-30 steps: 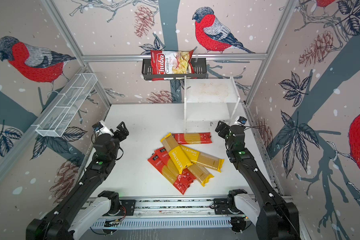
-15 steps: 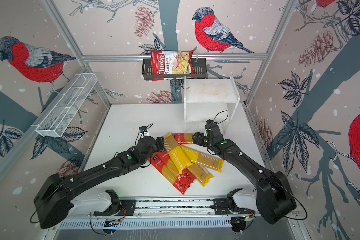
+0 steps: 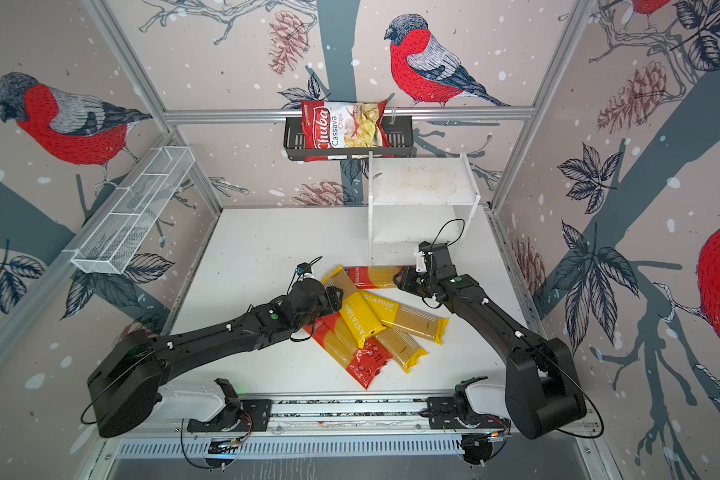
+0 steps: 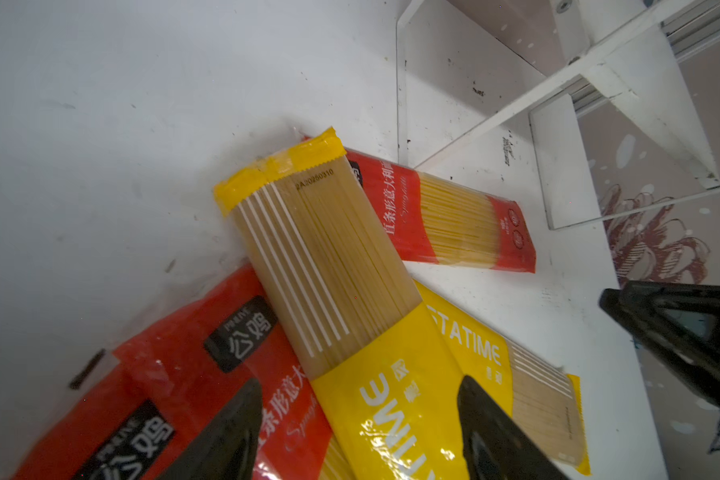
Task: Place and organize the pasta boxes and bags onto the shelf
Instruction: 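Reach both grippers toward the yellow PASTATIME spaghetti pack in the pile, then grasp the yellow PASTATIME pack with both grippers and lift it upright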
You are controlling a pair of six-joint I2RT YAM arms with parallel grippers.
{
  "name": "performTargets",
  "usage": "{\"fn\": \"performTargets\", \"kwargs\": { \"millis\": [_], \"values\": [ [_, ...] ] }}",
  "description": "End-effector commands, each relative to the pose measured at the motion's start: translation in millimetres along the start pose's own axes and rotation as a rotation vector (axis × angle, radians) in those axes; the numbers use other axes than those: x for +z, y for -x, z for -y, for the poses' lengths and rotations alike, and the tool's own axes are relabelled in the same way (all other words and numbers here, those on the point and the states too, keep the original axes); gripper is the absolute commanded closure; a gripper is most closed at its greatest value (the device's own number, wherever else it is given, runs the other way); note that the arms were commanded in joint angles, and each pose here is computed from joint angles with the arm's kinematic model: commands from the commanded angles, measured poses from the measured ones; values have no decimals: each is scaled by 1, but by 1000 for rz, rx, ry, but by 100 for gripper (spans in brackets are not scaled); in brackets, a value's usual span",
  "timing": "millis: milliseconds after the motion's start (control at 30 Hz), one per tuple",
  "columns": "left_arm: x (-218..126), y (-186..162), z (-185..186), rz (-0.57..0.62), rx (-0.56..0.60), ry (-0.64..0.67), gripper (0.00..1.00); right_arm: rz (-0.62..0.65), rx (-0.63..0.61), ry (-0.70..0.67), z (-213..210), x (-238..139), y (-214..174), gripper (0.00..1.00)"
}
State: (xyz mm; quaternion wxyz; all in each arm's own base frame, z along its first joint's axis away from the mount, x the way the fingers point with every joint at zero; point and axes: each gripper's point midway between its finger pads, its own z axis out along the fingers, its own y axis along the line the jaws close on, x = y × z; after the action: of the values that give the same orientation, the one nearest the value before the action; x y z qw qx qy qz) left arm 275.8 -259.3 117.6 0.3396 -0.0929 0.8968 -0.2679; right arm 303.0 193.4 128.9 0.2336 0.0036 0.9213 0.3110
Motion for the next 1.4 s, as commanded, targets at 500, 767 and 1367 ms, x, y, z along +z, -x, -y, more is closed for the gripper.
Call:
{"fn": "performTargets", "kwargs": {
  "millis": [500,767,1367],
  "values": [
    [20,-26,-15,-114,-208,-131,51,-378,-44,340,-78,33,-105,52],
    [23,-32,-22,-128,-221,-135,62,-421,-12,368,-81,44,-114,51],
    [22,-26,-19,-127,-200,-146,76,-417,8,375,-80,79,-112,71]
  ]
}}
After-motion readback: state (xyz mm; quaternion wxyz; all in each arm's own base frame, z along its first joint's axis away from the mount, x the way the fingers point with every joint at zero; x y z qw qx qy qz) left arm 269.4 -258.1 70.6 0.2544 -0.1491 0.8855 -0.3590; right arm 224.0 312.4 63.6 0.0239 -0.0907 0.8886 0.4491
